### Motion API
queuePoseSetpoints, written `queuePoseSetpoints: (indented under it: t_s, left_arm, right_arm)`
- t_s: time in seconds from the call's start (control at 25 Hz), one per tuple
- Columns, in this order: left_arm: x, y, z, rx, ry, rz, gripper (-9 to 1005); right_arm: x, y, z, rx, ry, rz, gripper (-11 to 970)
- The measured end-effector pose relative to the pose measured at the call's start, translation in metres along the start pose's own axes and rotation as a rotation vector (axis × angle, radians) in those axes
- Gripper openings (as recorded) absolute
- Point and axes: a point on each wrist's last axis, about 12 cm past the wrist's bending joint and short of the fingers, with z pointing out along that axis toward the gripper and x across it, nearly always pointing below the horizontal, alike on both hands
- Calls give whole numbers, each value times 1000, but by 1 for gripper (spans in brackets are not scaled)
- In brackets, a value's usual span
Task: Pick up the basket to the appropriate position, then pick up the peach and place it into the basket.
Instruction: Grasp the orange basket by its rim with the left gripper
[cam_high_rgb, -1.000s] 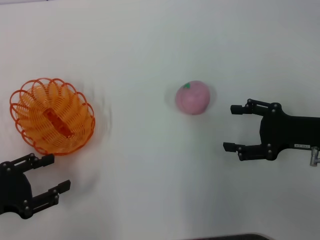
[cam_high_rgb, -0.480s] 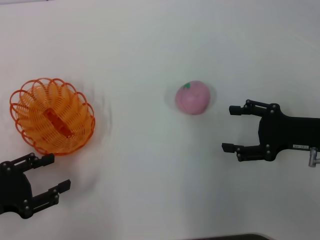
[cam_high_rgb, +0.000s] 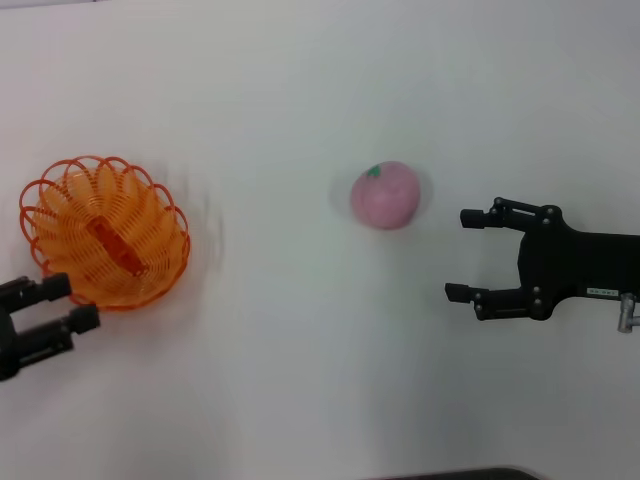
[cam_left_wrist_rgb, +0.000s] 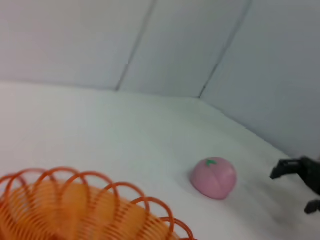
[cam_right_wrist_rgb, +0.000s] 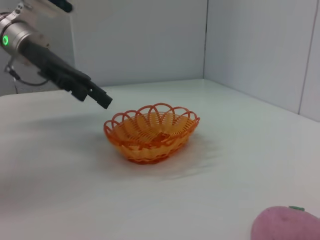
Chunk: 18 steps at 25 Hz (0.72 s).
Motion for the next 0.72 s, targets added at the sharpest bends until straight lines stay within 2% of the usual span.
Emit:
queuePoseSetpoints:
  t_s: [0.24, 0.4, 0.56, 0.72]
  left_arm:
    - [-20, 10, -4, -16, 29, -131, 689]
    - [-33, 17, -3, -52, 73, -166, 689]
    - [-52, 23, -4, -134, 120, -171, 688]
    - [-77, 23, -4, -202, 165, -114, 688]
  right_arm:
    - [0, 0, -1, 5, 0, 4, 917]
    - [0, 0, -1, 6, 1, 7, 916]
    - [0, -1, 0, 5, 1, 5, 915]
    - [-1, -2, 0, 3, 1, 3, 913]
